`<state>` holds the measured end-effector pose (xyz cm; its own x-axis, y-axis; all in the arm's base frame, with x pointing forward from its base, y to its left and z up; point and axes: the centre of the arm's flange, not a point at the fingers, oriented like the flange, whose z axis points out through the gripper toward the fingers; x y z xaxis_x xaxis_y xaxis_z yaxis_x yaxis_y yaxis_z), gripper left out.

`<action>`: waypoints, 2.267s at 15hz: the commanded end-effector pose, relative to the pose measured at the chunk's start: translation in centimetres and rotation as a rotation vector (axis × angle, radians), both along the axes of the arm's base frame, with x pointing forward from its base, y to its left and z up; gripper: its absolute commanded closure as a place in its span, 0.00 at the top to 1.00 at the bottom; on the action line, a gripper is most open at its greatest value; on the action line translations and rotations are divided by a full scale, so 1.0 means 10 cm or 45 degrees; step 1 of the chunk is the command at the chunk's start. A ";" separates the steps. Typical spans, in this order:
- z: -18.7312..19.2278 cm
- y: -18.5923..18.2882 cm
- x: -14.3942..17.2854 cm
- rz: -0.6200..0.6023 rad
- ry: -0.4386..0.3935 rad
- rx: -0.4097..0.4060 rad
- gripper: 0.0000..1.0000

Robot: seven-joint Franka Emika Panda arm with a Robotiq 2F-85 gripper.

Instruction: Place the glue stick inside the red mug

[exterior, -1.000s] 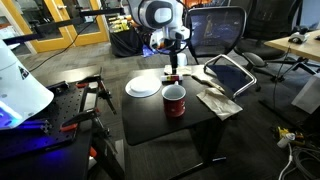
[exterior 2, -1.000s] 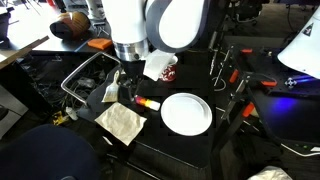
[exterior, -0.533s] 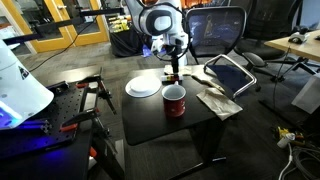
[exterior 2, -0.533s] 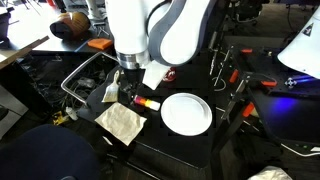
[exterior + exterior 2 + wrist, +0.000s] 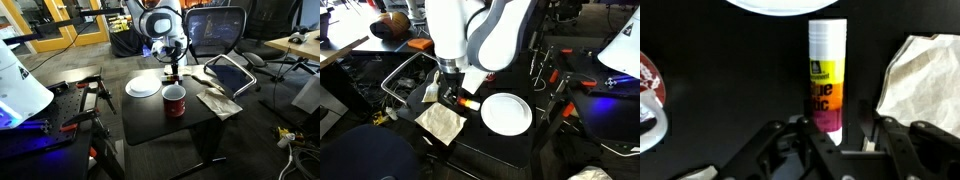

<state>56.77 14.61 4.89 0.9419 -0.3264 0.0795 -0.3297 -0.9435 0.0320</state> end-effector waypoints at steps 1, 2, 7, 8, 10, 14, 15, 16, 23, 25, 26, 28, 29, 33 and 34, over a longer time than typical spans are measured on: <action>-0.01 0.03 0.04 -0.037 -0.038 0.000 0.21; -0.02 0.03 0.04 -0.037 -0.038 0.002 0.12; 0.01 0.02 0.06 -0.058 -0.023 0.022 0.08; 0.06 0.00 0.04 -0.068 -0.025 0.021 0.08; 0.18 -0.04 0.00 -0.093 -0.031 0.016 0.08; 0.43 -0.21 -0.01 -0.159 -0.059 -0.017 0.08; 0.50 -0.27 -0.01 -0.179 -0.069 -0.027 0.08; 0.57 -0.31 -0.01 -0.204 -0.079 -0.036 0.08; 1.07 -0.47 -0.06 -0.409 -0.120 -0.128 0.08; 1.19 -0.47 -0.08 -0.470 -0.115 -0.180 0.08; 1.24 -0.47 -0.08 -0.503 -0.110 -0.212 0.08; 1.34 -0.47 -0.10 -0.560 -0.099 -0.284 0.08; 1.39 -0.47 -0.10 -0.587 -0.096 -0.317 0.08; 1.51 -0.46 -0.12 -0.674 -0.106 -0.465 0.08; 1.53 -0.46 -0.13 -0.693 -0.110 -0.505 0.08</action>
<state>56.32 9.54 18.22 0.6702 -0.6677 0.3241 -0.7413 -0.6225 0.2508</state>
